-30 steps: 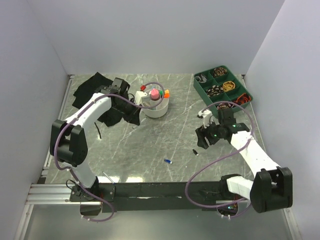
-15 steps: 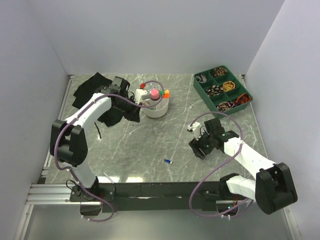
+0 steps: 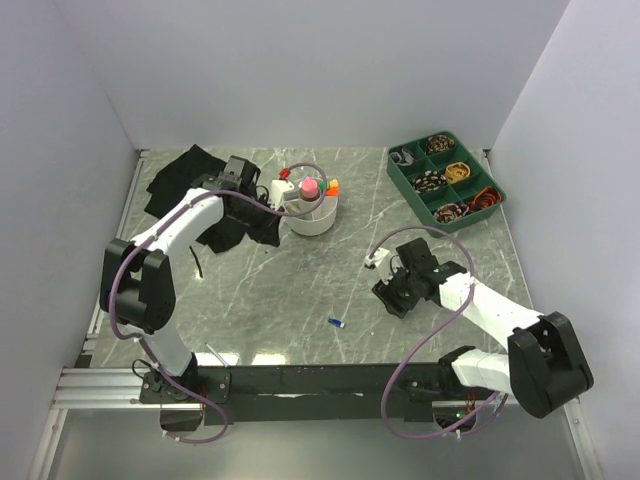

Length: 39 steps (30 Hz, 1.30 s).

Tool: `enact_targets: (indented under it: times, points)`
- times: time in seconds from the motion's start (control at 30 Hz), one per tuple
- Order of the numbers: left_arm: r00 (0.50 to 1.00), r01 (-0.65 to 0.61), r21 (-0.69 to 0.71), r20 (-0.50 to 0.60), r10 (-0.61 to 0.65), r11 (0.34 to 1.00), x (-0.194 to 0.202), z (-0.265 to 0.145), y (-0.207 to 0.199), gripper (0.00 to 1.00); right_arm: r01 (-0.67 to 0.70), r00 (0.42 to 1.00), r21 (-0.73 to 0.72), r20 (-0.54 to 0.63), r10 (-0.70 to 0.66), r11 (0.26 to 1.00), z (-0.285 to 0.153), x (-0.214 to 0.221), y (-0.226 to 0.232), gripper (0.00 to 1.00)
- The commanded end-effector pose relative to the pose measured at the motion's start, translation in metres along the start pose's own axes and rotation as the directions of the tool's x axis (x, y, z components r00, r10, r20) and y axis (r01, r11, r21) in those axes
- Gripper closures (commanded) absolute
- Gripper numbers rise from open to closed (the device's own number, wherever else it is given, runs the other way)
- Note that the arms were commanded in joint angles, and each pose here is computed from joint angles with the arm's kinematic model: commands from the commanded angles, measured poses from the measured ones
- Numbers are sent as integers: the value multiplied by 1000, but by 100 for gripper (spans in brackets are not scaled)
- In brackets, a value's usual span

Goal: Sort the stationery into containers
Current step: Close the pen cap on the pen.

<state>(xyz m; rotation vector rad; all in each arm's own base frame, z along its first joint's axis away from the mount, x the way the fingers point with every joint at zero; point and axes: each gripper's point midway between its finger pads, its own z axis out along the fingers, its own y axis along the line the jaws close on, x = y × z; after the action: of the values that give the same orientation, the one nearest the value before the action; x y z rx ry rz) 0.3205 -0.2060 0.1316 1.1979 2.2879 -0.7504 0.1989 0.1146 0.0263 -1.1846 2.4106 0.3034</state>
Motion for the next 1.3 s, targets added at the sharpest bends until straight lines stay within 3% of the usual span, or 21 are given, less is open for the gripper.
enact_targets:
  times: [0.0, 0.4, 0.8, 1.0, 1.13, 1.27]
  points:
    - [1000, -8, -22, 28, 9, 1000, -5, -4, 0, 98, 23, 1000, 15, 7, -23, 1000, 3, -9, -2, 44]
    - [999, 19, -9, 38, -19, 1000, 1, 1, 0, 98, 4, 999, 25, -50, -3, 1000, 13, -4, -2, 57]
    - [998, 31, 11, 49, -31, 999, 5, 5, -4, 98, -15, 998, 26, -59, 16, 1000, 18, -10, -4, 56]
    - [998, 36, 14, 46, -37, 999, 7, 6, -4, 98, -13, 997, 15, -70, 14, 1000, 19, -9, -2, 72]
    - [998, 37, 21, 40, -38, 999, 9, 5, -7, 98, 8, 997, -18, -72, -9, 1000, 17, -6, 4, 97]
    - [999, 48, 85, -13, -47, 995, 17, -4, -23, 99, 74, 996, -35, -44, -75, 997, -11, -17, 8, 100]
